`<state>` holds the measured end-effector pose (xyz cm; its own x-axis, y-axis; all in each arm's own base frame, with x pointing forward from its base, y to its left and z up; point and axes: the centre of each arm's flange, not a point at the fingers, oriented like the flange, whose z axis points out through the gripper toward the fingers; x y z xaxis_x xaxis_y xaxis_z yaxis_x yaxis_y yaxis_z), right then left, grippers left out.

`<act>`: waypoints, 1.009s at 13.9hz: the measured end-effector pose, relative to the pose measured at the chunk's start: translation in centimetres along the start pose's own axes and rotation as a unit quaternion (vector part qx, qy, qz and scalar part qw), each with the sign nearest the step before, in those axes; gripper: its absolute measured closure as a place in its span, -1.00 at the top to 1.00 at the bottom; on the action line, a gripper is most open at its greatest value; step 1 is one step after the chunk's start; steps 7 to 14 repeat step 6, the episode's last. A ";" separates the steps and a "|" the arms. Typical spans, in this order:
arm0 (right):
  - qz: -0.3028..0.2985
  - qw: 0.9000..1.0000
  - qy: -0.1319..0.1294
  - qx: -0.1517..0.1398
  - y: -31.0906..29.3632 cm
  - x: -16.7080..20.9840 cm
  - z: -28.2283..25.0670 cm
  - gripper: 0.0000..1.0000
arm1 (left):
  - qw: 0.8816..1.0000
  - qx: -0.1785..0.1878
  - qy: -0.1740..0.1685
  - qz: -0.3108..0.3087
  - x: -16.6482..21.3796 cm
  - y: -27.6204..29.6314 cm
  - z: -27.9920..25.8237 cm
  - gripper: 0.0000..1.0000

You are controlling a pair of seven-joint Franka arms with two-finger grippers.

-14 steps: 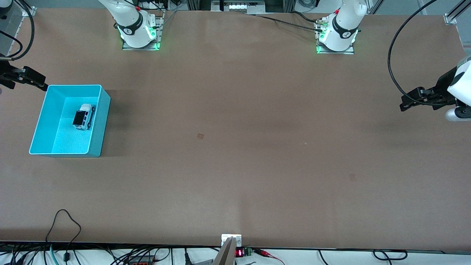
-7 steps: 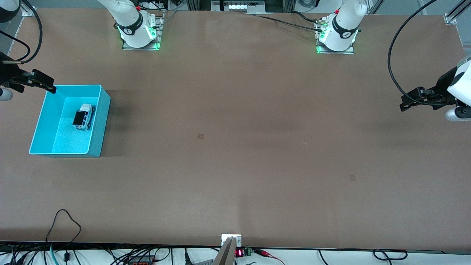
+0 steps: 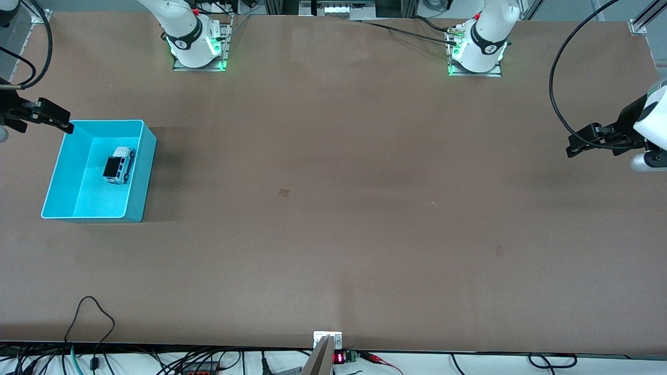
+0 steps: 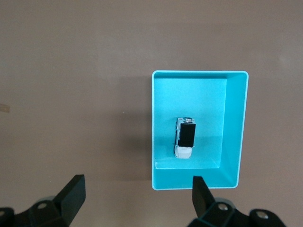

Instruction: Wind and store white jeep toy

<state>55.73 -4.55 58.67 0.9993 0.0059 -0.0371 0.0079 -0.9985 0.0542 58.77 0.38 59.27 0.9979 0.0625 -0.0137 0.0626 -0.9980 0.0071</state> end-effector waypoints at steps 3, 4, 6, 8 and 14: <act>-0.003 1.000 -0.002 -0.001 -0.3 0.6 0.3 1.00 | 1.000 0.000 0.000 0.000 0.0 0.0 0.0 1.00; -0.003 1.000 -0.002 -0.001 -0.4 0.7 0.3 1.00 | 1.000 0.000 0.000 0.000 0.0 0.0 0.0 1.00; -0.003 1.000 -0.003 -0.001 -0.4 0.8 0.3 1.00 | 1.000 0.000 0.000 0.000 0.0 0.0 0.0 1.00; -0.003 1.000 -0.003 -0.001 -0.4 0.8 0.3 1.00 | 1.000 0.000 0.000 0.000 0.0 0.0 0.0 1.00; -0.003 1.000 -0.003 -0.001 -0.4 0.8 0.3 1.00 | 1.000 0.000 0.000 0.000 0.0 0.0 0.0 1.00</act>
